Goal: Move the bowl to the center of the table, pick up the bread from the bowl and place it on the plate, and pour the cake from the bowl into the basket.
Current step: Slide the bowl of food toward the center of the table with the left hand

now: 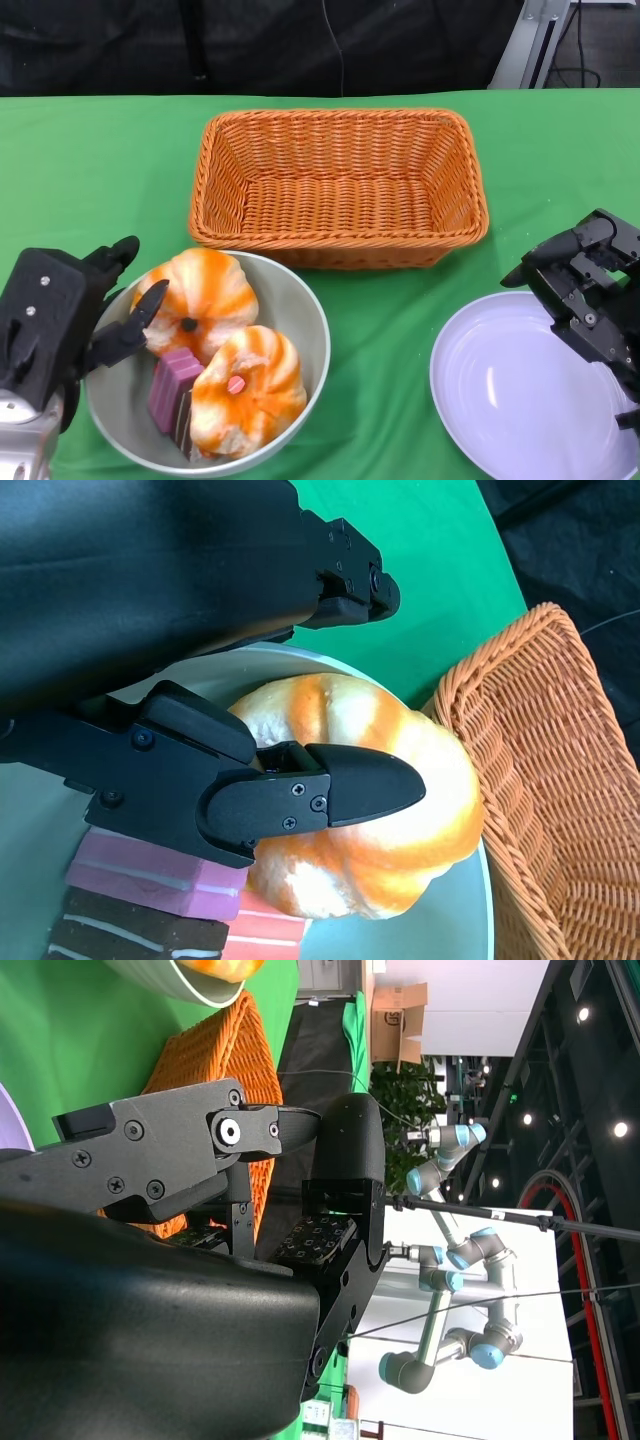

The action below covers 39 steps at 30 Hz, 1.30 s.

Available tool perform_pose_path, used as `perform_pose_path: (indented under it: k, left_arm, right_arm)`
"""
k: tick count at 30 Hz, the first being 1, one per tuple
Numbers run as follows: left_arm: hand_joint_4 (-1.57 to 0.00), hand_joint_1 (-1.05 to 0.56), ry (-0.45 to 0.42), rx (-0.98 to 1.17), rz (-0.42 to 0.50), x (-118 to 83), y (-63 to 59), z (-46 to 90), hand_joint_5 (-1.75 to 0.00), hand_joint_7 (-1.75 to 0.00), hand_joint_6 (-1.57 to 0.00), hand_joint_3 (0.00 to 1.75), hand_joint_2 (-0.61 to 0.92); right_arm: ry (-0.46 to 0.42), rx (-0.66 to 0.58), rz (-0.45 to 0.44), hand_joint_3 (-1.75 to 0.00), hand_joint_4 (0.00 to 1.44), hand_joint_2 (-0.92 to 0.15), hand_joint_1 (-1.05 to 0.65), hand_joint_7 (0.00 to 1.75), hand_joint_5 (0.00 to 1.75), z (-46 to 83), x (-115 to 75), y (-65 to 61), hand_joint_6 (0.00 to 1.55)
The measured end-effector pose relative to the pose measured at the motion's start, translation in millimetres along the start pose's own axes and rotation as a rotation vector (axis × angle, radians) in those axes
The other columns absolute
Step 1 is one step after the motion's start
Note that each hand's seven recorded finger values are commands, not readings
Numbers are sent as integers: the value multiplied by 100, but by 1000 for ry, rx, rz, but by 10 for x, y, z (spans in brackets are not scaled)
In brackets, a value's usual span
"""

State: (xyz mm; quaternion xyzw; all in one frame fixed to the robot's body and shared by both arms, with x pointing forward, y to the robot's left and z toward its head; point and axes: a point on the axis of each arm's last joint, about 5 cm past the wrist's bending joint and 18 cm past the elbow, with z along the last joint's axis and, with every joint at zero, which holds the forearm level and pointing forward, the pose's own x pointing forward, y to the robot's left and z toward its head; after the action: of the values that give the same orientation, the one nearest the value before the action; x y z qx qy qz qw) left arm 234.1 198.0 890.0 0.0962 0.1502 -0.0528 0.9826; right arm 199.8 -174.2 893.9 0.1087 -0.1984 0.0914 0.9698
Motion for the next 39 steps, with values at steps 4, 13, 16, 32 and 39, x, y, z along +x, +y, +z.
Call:
perform_pose_path:
  k: [4,13,16,32,39]
  left_arm:
    - [-12,-83,8,-14,-6,3,-49,14,0,0,-12,64,92]
    - [-9,-82,11,-65,-20,22,-134,30,0,0,-8,62,92]
    - [-7,-81,22,-92,-15,36,-181,40,0,0,-6,62,92]
    - [-6,-79,50,-183,-59,75,-363,120,0,-1,-4,62,92]
    - [-5,-79,38,-203,-74,87,-413,128,0,0,-3,61,92]
  right_arm:
    - [0,1,1,-25,72,-92,-20,106,145,-1,1,3,77]
    - [0,4,2,-24,71,-92,-21,108,146,-5,2,14,76]
    - [-1,5,2,-25,71,-92,-21,108,146,-6,3,16,76]
    - [-5,13,-2,-28,71,-92,-18,108,146,-16,4,52,76]
    - [-6,16,-6,-27,72,-92,-20,109,145,-20,5,65,76]
